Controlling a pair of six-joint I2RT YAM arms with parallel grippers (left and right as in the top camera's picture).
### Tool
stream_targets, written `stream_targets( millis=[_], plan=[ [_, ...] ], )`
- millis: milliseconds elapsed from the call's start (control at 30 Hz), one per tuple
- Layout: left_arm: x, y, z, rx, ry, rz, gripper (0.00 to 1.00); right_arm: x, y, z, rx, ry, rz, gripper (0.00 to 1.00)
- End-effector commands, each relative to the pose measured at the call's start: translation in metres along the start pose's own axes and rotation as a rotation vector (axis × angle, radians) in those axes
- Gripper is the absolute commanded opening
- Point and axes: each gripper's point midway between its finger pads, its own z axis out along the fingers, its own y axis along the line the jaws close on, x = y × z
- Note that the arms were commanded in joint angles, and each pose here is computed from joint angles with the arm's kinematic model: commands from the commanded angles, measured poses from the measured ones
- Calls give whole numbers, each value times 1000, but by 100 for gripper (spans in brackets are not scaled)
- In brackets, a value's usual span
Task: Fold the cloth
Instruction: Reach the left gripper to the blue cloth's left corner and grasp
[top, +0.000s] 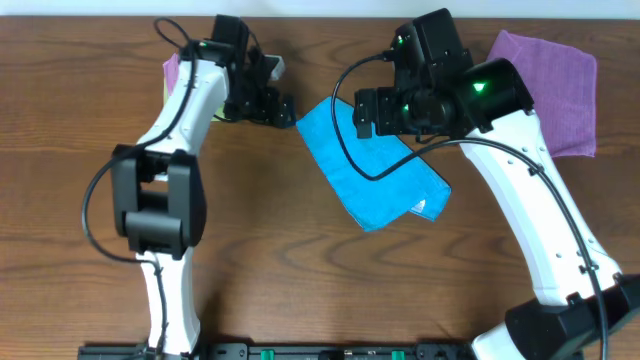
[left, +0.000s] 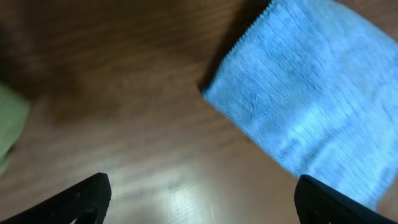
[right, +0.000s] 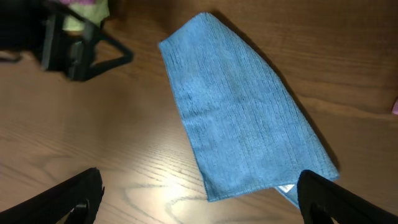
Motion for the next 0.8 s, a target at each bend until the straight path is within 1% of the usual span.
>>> stream_targets(
  millis=[0, 67, 167, 367, 600, 767],
  plan=[
    [-12, -16, 13, 28, -26, 68, 95, -2, -5, -4, 14, -13, -38, 99],
    [-17, -22, 23, 29, -40, 91, 95, -2, -6, -4, 15, -14, -41, 98],
    [-23, -30, 37, 36, -52, 79, 95, -3, -8, -4, 17, -15, -46, 99],
    [-17, -32, 66, 44, -16, 53, 95, -3, -10, -4, 20, -15, -42, 99],
    [-25, -24, 77, 25, -45, 1, 95, -4, -10, -4, 20, -15, -67, 99],
    [-28, -25, 87, 61, -58, -52, 95, -4, -10, -4, 21, -14, -66, 99]
  ],
)
